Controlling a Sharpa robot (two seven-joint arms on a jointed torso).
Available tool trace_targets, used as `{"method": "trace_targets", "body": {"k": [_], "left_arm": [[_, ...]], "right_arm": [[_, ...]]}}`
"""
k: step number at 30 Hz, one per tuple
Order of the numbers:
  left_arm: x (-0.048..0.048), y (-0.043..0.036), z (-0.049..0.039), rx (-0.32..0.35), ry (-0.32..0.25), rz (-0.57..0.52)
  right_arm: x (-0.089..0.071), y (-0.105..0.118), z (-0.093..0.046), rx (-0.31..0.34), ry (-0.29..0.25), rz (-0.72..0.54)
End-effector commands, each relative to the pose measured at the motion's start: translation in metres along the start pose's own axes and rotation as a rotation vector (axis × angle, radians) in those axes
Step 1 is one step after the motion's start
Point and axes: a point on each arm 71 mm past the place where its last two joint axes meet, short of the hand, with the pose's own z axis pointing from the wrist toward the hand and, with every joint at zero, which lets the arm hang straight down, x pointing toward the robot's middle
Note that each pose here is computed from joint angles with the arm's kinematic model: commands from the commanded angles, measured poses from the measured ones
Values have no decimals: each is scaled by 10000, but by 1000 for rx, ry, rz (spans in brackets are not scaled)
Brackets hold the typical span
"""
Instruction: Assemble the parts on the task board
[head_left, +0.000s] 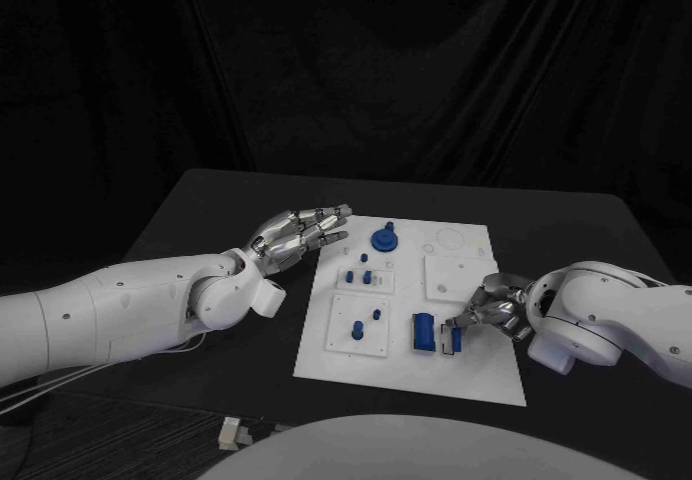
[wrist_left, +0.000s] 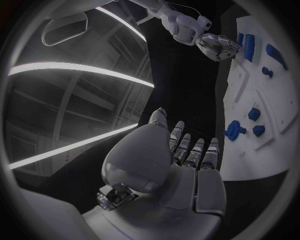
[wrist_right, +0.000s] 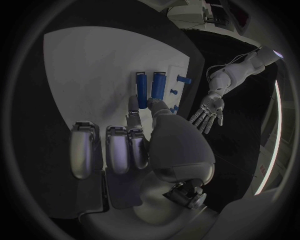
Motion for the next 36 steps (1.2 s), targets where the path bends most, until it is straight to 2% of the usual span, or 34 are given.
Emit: {"method": "trace_targets", "body": {"k": [1, 36], "left_arm": [[26, 0, 10, 9, 14, -12], [51, 17, 26, 1, 27, -20]], "right_arm": [[-25, 3, 10, 5, -14, -13], [16, 76, 64, 6, 9, -86]]}}
